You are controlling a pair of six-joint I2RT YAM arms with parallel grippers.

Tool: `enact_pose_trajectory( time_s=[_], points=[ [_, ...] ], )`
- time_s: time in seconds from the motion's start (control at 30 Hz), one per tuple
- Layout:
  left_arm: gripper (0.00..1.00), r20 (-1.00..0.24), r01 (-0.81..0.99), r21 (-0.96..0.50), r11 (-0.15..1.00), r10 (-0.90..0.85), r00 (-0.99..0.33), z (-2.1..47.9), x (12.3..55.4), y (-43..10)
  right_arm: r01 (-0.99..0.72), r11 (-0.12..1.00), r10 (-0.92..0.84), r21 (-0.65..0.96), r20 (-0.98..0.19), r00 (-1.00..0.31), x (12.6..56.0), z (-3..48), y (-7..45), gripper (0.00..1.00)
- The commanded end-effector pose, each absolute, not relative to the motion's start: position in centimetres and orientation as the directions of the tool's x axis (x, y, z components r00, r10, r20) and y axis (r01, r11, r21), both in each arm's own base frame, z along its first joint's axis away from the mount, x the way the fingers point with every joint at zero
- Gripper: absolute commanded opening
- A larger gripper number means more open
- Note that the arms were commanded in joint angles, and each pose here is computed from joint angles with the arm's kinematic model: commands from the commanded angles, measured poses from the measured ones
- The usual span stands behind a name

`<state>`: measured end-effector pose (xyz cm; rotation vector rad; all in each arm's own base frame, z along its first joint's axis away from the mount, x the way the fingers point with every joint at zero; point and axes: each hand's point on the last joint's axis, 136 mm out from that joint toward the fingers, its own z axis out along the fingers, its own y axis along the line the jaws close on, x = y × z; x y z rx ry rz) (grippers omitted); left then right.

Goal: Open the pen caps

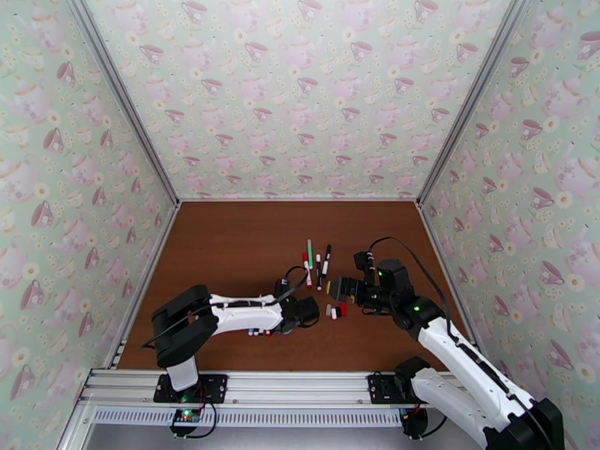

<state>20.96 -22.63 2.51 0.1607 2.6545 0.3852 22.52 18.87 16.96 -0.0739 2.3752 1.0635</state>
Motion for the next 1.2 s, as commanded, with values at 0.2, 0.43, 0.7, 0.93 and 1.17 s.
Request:
enact_pose_trajectory(
  time_s=[0.2, 0.43, 0.7, 0.93, 1.17],
  points=[
    [0.36, -0.449, 0.028, 0.265, 0.964, 0.149, -0.881, 4.7, 21.9, -22.8, -0.252, 0.695, 0.153, 0.674, -0.481, -0.864, 22.1, 16.6, 18.7, 1.0],
    [0.42, -0.509, 0.099, 0.005, 0.995, 0.088, -0.856, 8.8, 22.8, -25.6, -0.215, 0.749, 0.174, 0.627, -0.499, -0.849, 22.9, 16.4, 17.7, 0.94],
    [0.57, -0.542, 0.213, -0.366, 0.906, -0.022, -0.84, 12.6, 23.6, -28.1, -0.187, 0.804, 0.145, 0.565, -0.49, -0.86, 25.2, 15.8, 17.7, 0.62],
    [0.9, -0.633, 0.297, -0.528, 0.795, -0.136, -0.762, 17.5, 24.1, -27.5, -0.141, 0.856, 0.126, 0.497, -0.465, -0.876, 28.4, 14.8, 18.0, 0.53],
    [1.0, -0.693, 0.337, -0.541, 0.771, -0.18, -0.698, 20.9, 24.3, -25.1, -0.083, 0.901, 0.136, 0.425, -0.461, -0.877, 32.9, 13.9, 18.4, 0.45]
  ],
)
